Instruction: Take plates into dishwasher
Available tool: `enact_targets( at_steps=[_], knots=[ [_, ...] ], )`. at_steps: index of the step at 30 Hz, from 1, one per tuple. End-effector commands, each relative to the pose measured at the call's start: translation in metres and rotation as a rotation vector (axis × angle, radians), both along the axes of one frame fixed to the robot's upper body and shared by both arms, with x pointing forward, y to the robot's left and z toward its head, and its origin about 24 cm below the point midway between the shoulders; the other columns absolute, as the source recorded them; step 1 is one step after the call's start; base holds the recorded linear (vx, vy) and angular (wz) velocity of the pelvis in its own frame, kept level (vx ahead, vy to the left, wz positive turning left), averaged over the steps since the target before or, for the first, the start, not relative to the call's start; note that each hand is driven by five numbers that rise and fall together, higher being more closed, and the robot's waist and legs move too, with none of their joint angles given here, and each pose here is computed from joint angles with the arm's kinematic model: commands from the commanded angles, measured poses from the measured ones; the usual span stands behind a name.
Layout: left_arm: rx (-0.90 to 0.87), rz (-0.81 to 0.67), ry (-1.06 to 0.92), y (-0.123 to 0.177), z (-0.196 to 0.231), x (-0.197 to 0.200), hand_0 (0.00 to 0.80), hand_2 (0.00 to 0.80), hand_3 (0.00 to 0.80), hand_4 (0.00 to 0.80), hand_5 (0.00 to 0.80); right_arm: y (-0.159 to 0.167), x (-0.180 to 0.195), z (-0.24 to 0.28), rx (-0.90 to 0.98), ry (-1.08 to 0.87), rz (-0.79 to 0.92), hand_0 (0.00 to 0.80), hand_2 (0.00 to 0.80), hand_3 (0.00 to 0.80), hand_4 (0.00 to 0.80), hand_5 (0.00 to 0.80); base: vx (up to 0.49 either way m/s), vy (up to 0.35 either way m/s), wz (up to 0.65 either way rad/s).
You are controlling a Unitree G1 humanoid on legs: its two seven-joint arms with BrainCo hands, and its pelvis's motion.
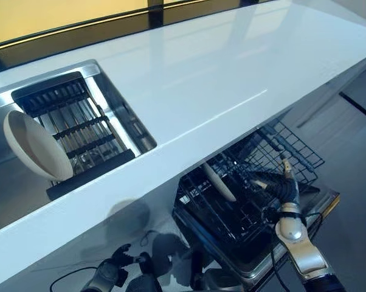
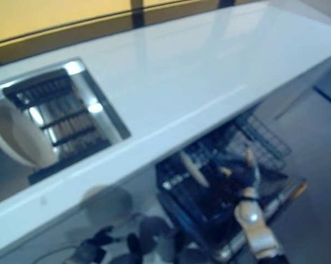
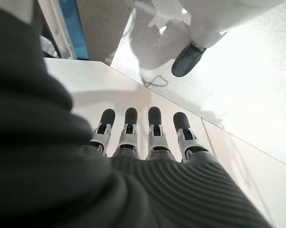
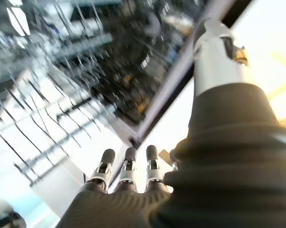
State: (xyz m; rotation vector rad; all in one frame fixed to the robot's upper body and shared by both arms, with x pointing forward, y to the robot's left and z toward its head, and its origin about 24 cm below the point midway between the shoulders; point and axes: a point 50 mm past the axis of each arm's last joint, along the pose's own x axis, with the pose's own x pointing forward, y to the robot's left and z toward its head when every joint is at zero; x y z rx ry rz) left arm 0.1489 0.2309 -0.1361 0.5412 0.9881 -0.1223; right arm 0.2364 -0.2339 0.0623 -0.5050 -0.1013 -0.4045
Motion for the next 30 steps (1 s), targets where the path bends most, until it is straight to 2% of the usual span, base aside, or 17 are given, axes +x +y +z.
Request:
enact_targets(
  at_steps=[1, 6, 10, 13, 23, 30],
  knots=[
    [0.004, -0.009, -0.007, -0.007, -0.001, 0.007, 0.0, 0.0, 0.0, 0.0, 0.0, -0.007, 0.004, 0.056, -0.034, -0.271, 0.037, 0.0, 0.0, 0.0, 0.0, 0.0, -0.037, -0.021, -0.01],
    [0.003, -0.007, -0.006, -0.008, 0.0, 0.011, 0.0, 0.0, 0.0, 0.0, 0.0, -0.005, 0.006, 0.081, 0.012, -0.38, 0.109, 0.0, 0.0, 0.0, 0.0, 0.0, -0.034, -0.017, 0.0],
    [-0.003, -0.002, 0.008, -0.01, -0.001, 0.011, 0.0, 0.0, 0.0, 0.0, 0.0, 0.011, 0.012, 0.121, 0.175, -0.531, 0.37, 0.0, 0.0, 0.0, 0.0, 0.0, 0.0, 0.0, 0.0],
    [-0.012, 0.013, 0.018, -0.011, -0.002, 0.01, 0.0, 0.0, 0.0, 0.0, 0.0, 0.022, 0.021, 0.141, 0.215, -0.583, 0.48, 0.0, 0.0, 0.0, 0.0, 0.0, 0.025, -0.009, 0.01],
    [0.0, 0.023, 0.075, -0.007, -0.01, -0.006, 0.0, 0.0, 0.0, 0.0, 0.0, 0.054, 0.03, 0.21, 0.207, -0.742, 0.686, 0.0, 0.0, 0.0, 0.0, 0.0, 0.11, 0.064, 0.06],
    [0.009, 0.015, 0.094, -0.003, -0.012, -0.013, 0.0, 0.0, 0.0, 0.0, 0.0, 0.073, 0.03, 0.23, 0.206, -0.771, 0.781, 0.0, 0.0, 0.0, 0.0, 0.0, 0.156, 0.151, 0.2]
  ],
)
